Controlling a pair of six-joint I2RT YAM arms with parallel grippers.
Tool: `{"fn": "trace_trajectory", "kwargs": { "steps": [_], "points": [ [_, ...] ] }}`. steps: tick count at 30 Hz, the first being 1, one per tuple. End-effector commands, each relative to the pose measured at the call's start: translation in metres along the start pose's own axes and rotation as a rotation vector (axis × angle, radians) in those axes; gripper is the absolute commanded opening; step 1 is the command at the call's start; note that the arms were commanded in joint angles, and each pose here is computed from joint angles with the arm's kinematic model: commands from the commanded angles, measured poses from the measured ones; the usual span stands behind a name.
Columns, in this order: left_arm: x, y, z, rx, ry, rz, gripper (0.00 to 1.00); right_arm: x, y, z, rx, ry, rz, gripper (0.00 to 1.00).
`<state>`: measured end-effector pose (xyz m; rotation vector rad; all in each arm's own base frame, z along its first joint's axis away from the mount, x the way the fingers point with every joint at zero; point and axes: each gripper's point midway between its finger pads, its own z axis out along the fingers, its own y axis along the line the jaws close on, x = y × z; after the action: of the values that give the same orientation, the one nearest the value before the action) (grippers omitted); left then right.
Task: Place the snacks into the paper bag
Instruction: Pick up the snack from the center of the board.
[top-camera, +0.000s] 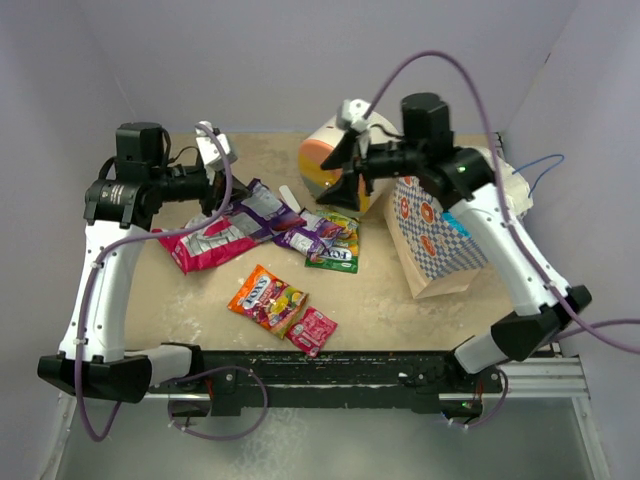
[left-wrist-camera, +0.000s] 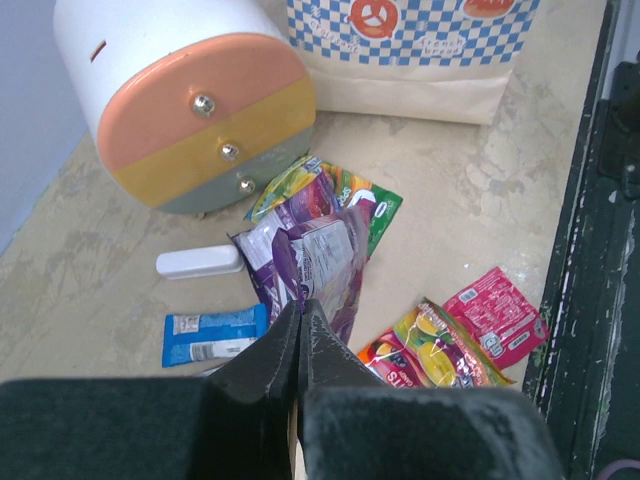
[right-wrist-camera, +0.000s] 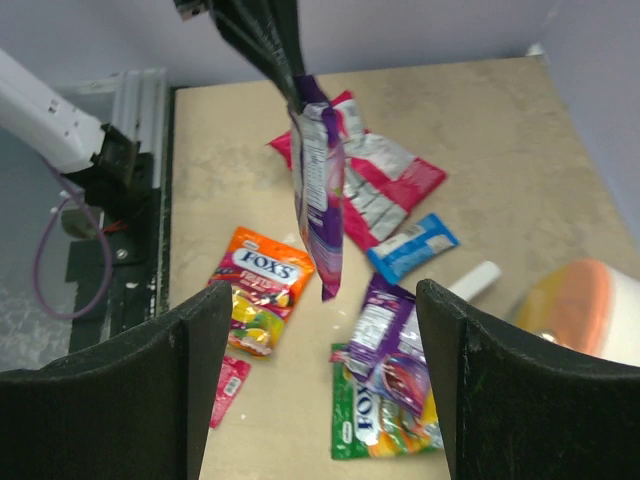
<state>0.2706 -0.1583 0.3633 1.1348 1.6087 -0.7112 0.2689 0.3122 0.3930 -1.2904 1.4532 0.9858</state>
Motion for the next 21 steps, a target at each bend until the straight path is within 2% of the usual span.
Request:
{"fn": "trace_trajectory", "kwargs": {
  "steps": [1,6,11,21],
  "points": [
    [-0.04,-0.019,-0.008,0.047,-0.138,0.073,0.0,0.003,-0.002,0.037,-0.037,-0.047,-0.049,0.76],
    [-0.042,-0.024,-0.007,0.058,-0.169,0.038,0.0,0.021,0.009,0.071,-0.116,-0.042,-0.027,0.77],
    [-0.042,-0.028,-0.008,0.052,-0.186,0.03,0.0,0.03,0.01,0.086,-0.15,-0.054,0.032,0.75],
    [-0.038,-0.027,-0.007,0.014,-0.217,-0.013,0.0,0.035,0.011,0.098,-0.183,-0.085,0.133,0.42]
  ]
}}
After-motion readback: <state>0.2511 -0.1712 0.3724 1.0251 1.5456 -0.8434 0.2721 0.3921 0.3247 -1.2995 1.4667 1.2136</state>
